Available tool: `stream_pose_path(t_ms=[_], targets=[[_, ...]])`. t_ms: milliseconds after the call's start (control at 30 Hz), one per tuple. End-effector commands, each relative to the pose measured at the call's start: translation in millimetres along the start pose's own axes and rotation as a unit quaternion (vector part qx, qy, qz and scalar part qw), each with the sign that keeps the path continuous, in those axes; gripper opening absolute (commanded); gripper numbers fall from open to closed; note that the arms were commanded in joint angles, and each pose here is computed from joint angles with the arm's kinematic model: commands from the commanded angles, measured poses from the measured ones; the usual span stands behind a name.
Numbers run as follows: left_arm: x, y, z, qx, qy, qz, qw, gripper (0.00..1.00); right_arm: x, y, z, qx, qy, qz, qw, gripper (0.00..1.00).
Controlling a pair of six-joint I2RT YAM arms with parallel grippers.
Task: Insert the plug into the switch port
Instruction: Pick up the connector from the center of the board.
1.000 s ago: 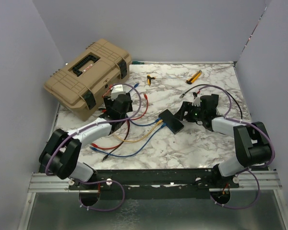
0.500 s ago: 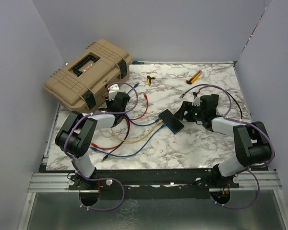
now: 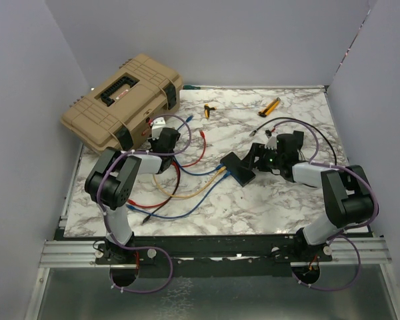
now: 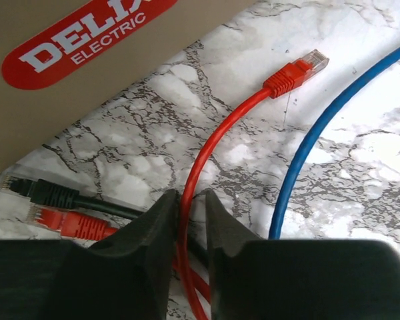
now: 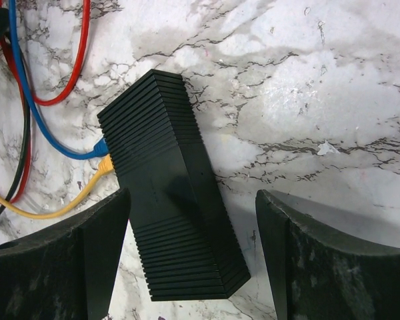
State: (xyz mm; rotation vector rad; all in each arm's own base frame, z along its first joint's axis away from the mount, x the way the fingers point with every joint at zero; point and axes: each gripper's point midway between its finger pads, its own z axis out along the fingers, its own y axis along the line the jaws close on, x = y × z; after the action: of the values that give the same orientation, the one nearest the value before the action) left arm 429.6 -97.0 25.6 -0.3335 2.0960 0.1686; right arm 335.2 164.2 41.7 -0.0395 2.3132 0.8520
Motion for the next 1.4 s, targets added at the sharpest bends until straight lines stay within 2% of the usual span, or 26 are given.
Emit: stream_pose_path(t_ms=[0,100,233,567,1067,1367], targets=[[0.3,-7.4,4.3,0.016,0.006,-0.01,1.0,0.19,-3.7,4.2,2.8,-0.014,-0.003,-0.006,1.0,0.79],[-6.9,-7.8,-0.3,0.021,0.0,-0.006,1.0,0.08,-3.2,4.3,3.0,-0.016,-0.002,-0.005,1.0,0.79],[-28.0,-6.8,-11.7,0.026,-0.018,-0.005,0.999,0.0,-2.1,5.4,3.8,-0.02,0.0,-0.005,1.0,0.79],[-107.4,5.5,-63.2,0.025,-0.098,-0.029,0.994,0.0,-2.3,6.5,3.7,-0.023,0.0,-0.005,1.0,0.79],[-251.0,40.8,-188.7,0.014,-0.252,-0.075,0.965,0.0,-2.0,9.5,3.1,-0.031,-0.001,-0.002,1.0,0.79],[-293.6,79.6,-256.0,-0.002,-0.314,-0.111,0.943,0.0,-2.8,10.2,2.6,-0.032,-0.004,-0.002,0.999,0.79]])
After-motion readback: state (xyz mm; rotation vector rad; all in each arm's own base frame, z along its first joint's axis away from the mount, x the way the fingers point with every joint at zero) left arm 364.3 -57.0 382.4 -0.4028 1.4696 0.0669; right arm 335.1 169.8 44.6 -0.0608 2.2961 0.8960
